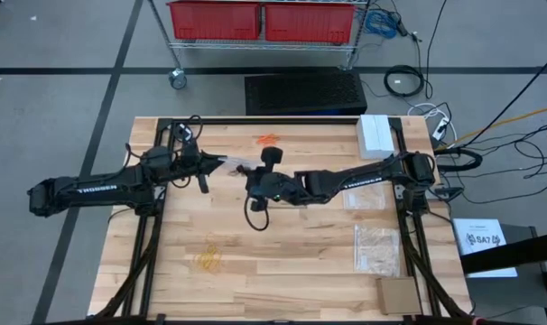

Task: Sort rubber bands
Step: Put the black rubber band on the zip bag

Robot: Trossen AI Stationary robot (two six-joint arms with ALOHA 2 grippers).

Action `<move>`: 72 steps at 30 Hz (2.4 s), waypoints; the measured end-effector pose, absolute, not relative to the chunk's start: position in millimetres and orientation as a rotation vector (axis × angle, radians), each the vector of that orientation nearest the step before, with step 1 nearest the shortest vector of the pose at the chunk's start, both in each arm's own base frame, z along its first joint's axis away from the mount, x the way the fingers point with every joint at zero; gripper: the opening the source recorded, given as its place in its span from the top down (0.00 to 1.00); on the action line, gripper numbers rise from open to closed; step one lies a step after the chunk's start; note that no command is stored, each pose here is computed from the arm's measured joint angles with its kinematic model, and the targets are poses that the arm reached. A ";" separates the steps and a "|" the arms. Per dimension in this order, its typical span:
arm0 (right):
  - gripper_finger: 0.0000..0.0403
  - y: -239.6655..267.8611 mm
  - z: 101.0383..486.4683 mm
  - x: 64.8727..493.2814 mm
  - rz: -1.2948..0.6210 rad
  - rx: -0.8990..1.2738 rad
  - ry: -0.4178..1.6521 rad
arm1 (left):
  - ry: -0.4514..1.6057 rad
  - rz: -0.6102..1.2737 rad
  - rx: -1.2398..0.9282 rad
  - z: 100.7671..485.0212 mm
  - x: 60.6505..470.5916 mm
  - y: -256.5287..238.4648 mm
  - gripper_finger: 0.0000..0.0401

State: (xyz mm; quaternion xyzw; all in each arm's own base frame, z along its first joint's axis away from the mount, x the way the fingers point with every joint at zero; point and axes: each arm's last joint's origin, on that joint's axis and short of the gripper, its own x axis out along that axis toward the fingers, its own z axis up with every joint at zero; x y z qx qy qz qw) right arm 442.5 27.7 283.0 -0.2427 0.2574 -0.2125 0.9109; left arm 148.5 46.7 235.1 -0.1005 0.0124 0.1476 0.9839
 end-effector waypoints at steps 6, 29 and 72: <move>1.00 37.9 287.1 443.6 -0.418 -0.536 0.491 | 0.027 0.297 -0.202 234.8 148.6 46.6 1.00; 1.00 1.5 283.5 443.0 -0.561 -0.453 0.534 | 0.028 0.293 -0.204 234.8 148.6 46.6 1.00; 0.99 -7.8 280.2 452.9 -0.551 -0.420 0.459 | 0.018 0.192 -0.265 232.1 160.8 47.3 1.00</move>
